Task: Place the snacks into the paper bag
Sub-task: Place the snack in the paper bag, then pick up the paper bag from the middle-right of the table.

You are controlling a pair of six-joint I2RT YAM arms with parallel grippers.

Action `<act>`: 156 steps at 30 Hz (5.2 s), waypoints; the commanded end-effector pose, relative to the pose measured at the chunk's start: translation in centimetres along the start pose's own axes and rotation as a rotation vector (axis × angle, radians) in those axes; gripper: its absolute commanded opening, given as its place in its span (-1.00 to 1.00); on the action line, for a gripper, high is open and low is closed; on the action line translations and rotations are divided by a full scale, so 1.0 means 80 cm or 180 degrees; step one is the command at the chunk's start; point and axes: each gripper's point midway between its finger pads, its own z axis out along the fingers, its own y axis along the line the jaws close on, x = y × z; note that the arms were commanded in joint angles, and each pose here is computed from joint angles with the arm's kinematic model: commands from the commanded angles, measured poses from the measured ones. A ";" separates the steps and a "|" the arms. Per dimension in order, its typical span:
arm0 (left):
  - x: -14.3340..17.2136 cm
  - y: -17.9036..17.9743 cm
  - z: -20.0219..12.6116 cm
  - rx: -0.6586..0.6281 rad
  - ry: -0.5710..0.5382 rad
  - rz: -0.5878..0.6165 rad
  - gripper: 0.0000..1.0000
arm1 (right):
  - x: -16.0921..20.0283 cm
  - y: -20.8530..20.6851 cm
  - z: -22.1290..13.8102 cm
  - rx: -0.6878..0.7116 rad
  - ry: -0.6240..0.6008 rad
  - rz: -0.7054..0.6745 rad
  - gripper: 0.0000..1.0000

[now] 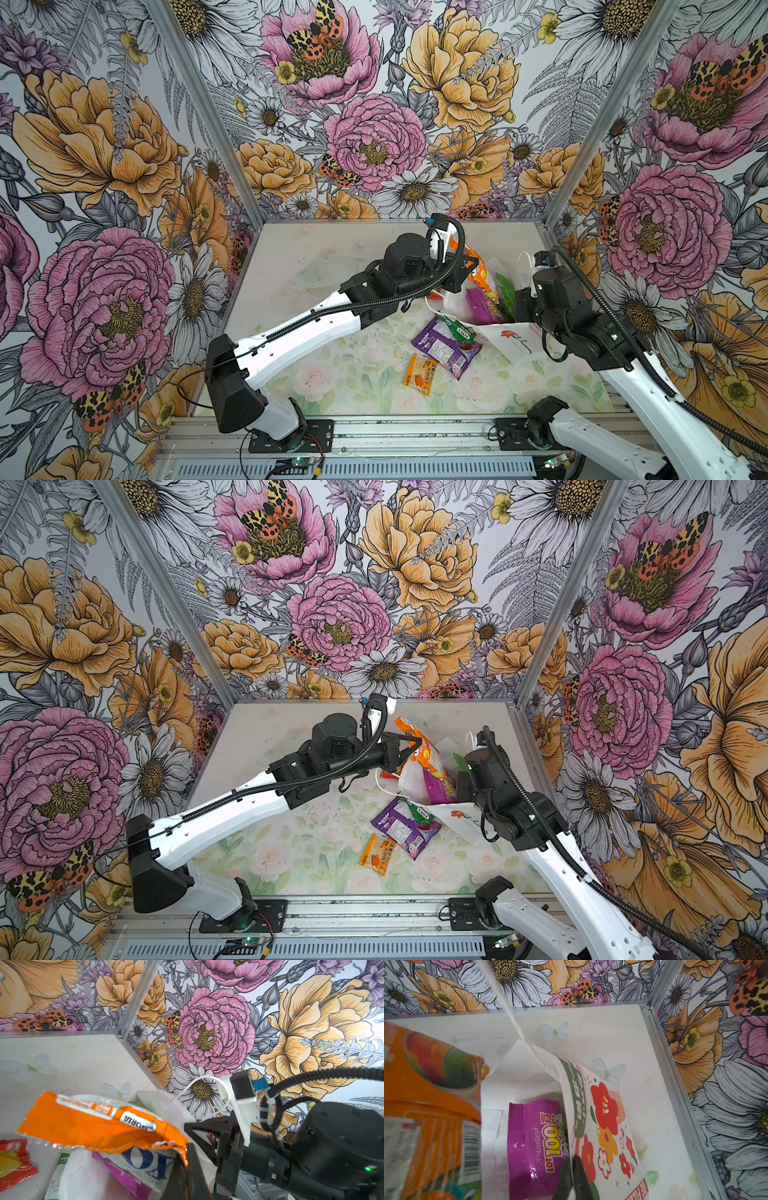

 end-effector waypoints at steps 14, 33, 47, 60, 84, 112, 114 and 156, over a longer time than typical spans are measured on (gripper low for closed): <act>0.032 -0.063 0.061 0.0593 0.0233 -0.0083 -1.00 | -0.024 -0.029 -0.016 0.0149 -0.0468 0.0551 -1.00; 0.016 -0.114 0.065 0.0756 0.0166 0.0238 -1.00 | -0.037 -0.056 -0.015 -0.0069 -0.0452 0.1153 -1.00; 0.058 -0.088 0.112 0.0730 0.0443 0.0089 -1.00 | -0.036 -0.065 -0.013 0.0037 -0.0479 0.1207 -1.00; 0.098 -0.004 0.157 0.0382 0.0677 -0.0162 -1.00 | -0.023 -0.093 -0.006 0.0189 -0.0445 0.1399 -1.00; 0.189 0.026 0.206 -0.0407 0.1511 0.0289 -0.89 | -0.024 -0.094 -0.005 0.0170 -0.0471 0.1426 -1.00; 0.097 -0.015 0.119 -0.0698 0.0985 0.0711 0.44 | -0.024 -0.104 -0.011 0.0311 -0.0565 0.1412 -1.00; 0.082 -0.027 0.095 -0.0704 0.0858 0.0764 0.49 | -0.024 -0.103 -0.009 0.0299 -0.0548 0.1399 -1.00; 0.131 0.115 0.056 -0.0483 0.0581 -0.0902 0.11 | -0.018 -0.094 0.003 0.0186 -0.0442 0.1338 -1.00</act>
